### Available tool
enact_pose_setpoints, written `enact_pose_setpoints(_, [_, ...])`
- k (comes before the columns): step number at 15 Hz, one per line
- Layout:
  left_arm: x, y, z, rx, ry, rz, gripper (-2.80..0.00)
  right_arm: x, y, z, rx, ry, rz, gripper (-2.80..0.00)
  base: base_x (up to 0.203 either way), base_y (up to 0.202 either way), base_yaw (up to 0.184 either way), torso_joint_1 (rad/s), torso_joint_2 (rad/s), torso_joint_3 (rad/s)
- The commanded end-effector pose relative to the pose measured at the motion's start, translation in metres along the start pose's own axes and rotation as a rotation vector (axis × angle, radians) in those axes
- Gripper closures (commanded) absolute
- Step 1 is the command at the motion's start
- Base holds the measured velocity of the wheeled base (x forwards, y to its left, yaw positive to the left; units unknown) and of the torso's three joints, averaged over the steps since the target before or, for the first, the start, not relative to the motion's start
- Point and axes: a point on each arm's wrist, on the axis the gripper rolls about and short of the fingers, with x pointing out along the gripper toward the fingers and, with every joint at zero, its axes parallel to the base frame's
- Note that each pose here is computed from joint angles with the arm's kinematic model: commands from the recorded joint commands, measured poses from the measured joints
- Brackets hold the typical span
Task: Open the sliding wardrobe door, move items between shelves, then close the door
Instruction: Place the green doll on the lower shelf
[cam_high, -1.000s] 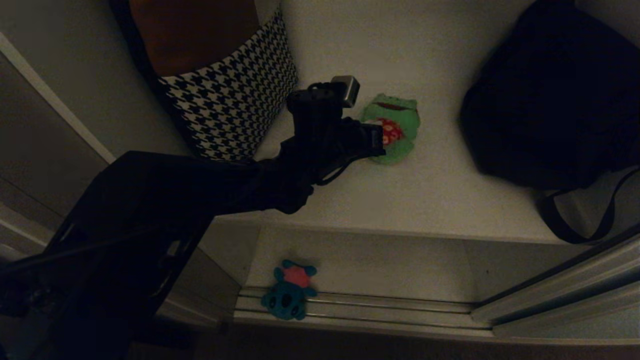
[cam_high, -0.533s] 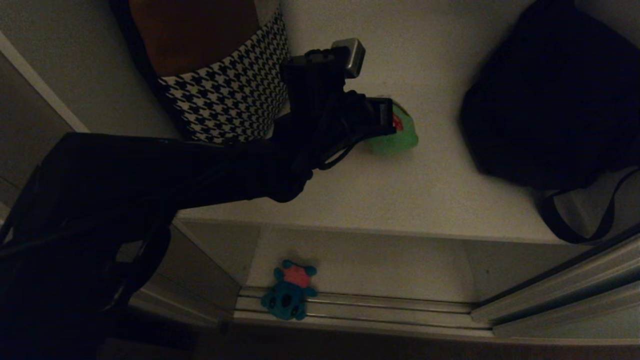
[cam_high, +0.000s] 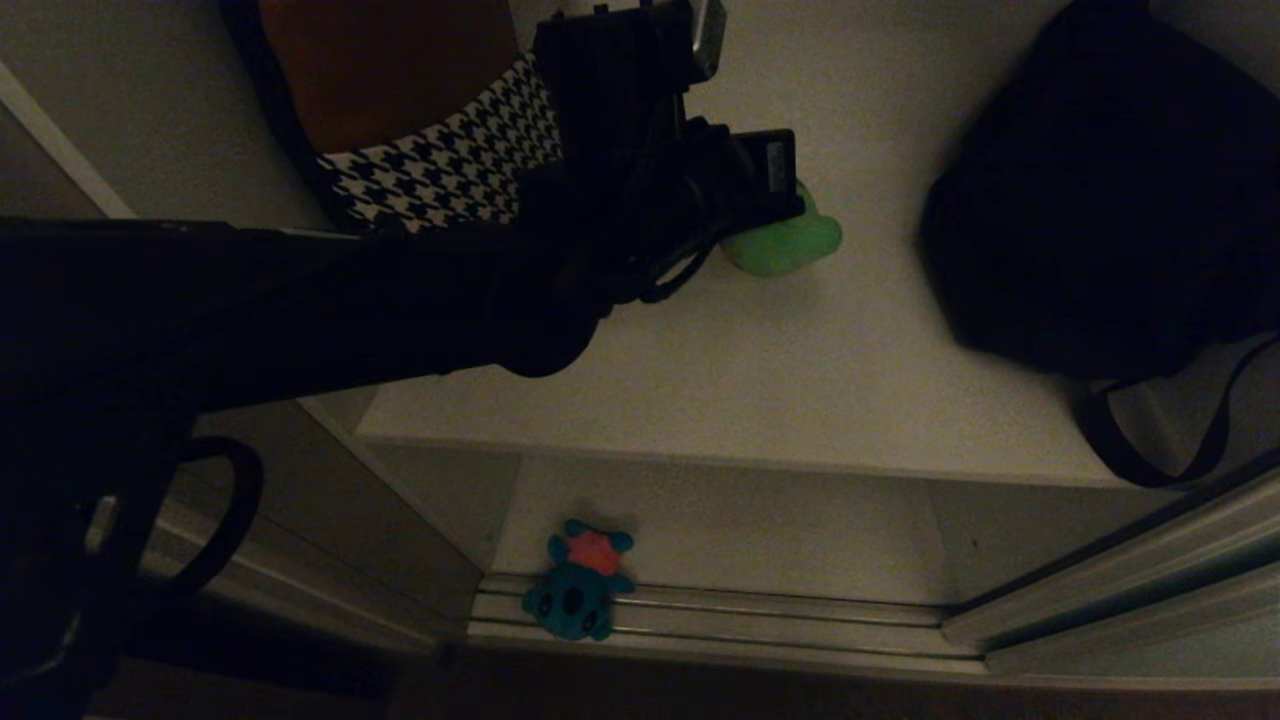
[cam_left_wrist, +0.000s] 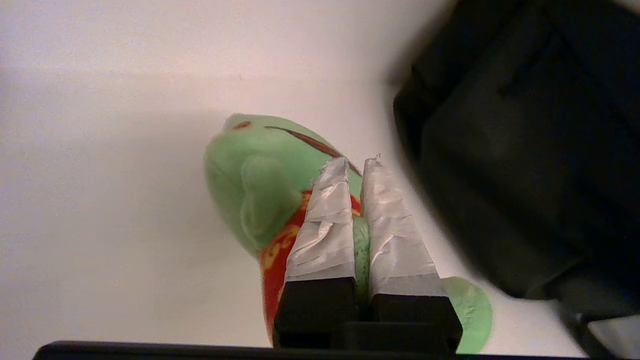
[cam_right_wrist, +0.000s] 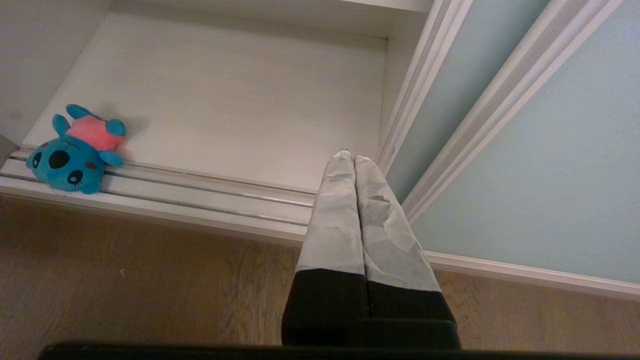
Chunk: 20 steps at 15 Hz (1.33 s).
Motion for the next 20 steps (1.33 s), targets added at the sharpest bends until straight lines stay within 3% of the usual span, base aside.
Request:
enact_pose_setpoints(1, [-0.011,-0.006,0.022,-0.007,-0.043,0.020,0.00,0.000,0.000,0.000,0.000,-0.001,0.000,0.00,0.000,0.000,0.000,0.000,0.00,0.000])
enact_pose_setpoints(6, [-0.020,-0.004,0.024,0.018,0.079,0.045,0.00,0.000,0.000,0.000,-0.001,-0.001,0.000,0.00,-0.012,0.000,0.000,0.002,0.00,0.000])
enact_pose_setpoints(15, [-0.025,-0.001,0.035,0.021,0.056,0.046,0.00,0.000,0.000,0.000,0.000,0.000,0.000,0.00,-0.191,0.000,-0.001,0.003,0.00,0.003])
enact_pose_setpoints(20, [-0.037,0.001,0.028,0.033,0.112,0.052,0.00,0.000,0.000,0.000,-0.001,0.000,0.000,0.00,-0.101,0.000,0.000,0.000,0.00,0.002])
